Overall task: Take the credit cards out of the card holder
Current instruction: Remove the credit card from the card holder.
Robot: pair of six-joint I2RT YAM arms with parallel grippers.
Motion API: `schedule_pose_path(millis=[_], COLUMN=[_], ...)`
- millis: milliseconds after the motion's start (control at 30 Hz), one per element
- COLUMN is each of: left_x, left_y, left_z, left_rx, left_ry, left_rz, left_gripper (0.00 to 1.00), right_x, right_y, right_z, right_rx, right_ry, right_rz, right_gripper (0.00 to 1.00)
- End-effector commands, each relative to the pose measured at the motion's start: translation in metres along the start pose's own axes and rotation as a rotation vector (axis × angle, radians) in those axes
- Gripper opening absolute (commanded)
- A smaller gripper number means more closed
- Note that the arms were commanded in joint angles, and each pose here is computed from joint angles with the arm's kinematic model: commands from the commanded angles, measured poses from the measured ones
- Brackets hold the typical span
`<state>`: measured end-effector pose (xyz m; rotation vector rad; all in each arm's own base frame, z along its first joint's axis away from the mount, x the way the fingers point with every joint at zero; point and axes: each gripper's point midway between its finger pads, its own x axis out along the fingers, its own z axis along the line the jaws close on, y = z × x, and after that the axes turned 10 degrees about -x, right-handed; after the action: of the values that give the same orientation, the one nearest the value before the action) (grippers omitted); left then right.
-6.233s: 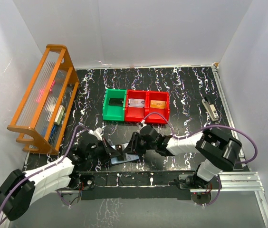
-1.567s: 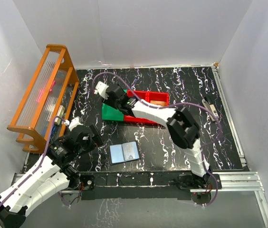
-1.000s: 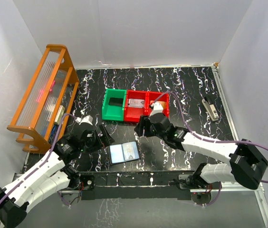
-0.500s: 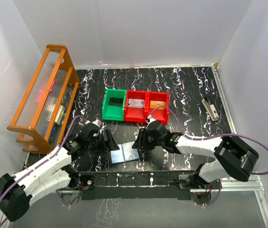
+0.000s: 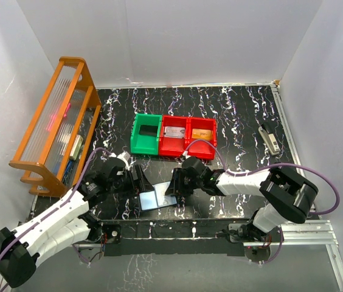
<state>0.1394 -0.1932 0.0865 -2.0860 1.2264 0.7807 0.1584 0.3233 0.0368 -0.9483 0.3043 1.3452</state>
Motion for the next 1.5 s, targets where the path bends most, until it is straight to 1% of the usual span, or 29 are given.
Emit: schedule_pose_path(millis=[0, 100, 200, 333, 433, 533, 600, 667, 733, 867, 967, 1200, 1333, 1467], left_x=[-0.001, 0.006, 0.015, 0.025, 0.029, 0.03, 0.029, 0.029, 0.031, 0.037, 0.037, 0.031, 0.023, 0.012], left_y=[0.008, 0.019, 0.022, 0.024, 0.025, 0.024, 0.02, 0.016, 0.017, 0.026, 0.028, 0.023, 0.009, -0.003], left_z=[-0.017, -0.018, 0.0, 0.029, 0.035, 0.025, 0.015, 0.014, 0.018, 0.034, 0.04, 0.04, 0.037, 0.039], left_rx=[0.041, 0.077, 0.055, 0.029, 0.014, 0.021, 0.027, 0.024, 0.02, 0.0, -0.004, -0.011, -0.026, -0.042], left_ry=[0.069, 0.103, 0.025, -0.078, -0.094, -0.044, -0.006, -0.004, -0.021, -0.076, -0.081, -0.07, -0.07, -0.089], left_rz=[0.073, 0.141, 0.157, 0.137, 0.135, 0.14, 0.117, 0.096, 0.101, 0.137, 0.139, 0.089, -0.003, -0.083], left_gripper=[0.8, 0.79, 0.71, 0.61, 0.59, 0.56, 0.55, 0.55, 0.55, 0.51, 0.5, 0.49, 0.46, 0.46], right_x=[0.003, 0.001, -0.002, -0.002, 0.0, 0.0, -0.001, -0.001, -0.002, -0.006, -0.007, -0.007, -0.003, 0.005], right_y=[-0.004, -0.005, -0.011, -0.013, -0.013, -0.013, -0.013, -0.013, -0.015, -0.022, -0.025, -0.029, -0.032, -0.032], right_z=[-0.003, 0.005, 0.018, 0.028, 0.028, 0.028, 0.031, 0.035, 0.041, 0.054, 0.06, 0.083, 0.098, 0.11], right_rx=[0.024, 0.034, 0.047, 0.048, 0.052, 0.055, 0.052, 0.06, 0.073, 0.087, 0.088, 0.099, 0.082, 0.059], right_ry=[0.031, -0.017, -0.076, -0.116, -0.116, -0.115, -0.131, -0.154, -0.183, -0.243, -0.265, -0.379, -0.413, -0.428], right_rz=[-0.024, -0.034, -0.061, -0.056, -0.045, -0.052, -0.051, -0.047, -0.052, -0.077, -0.08, -0.071, -0.061, -0.044], right_gripper=[0.32, 0.31, 0.31, 0.31, 0.3, 0.29, 0.29, 0.29, 0.29, 0.29, 0.29, 0.3, 0.3, 0.3])
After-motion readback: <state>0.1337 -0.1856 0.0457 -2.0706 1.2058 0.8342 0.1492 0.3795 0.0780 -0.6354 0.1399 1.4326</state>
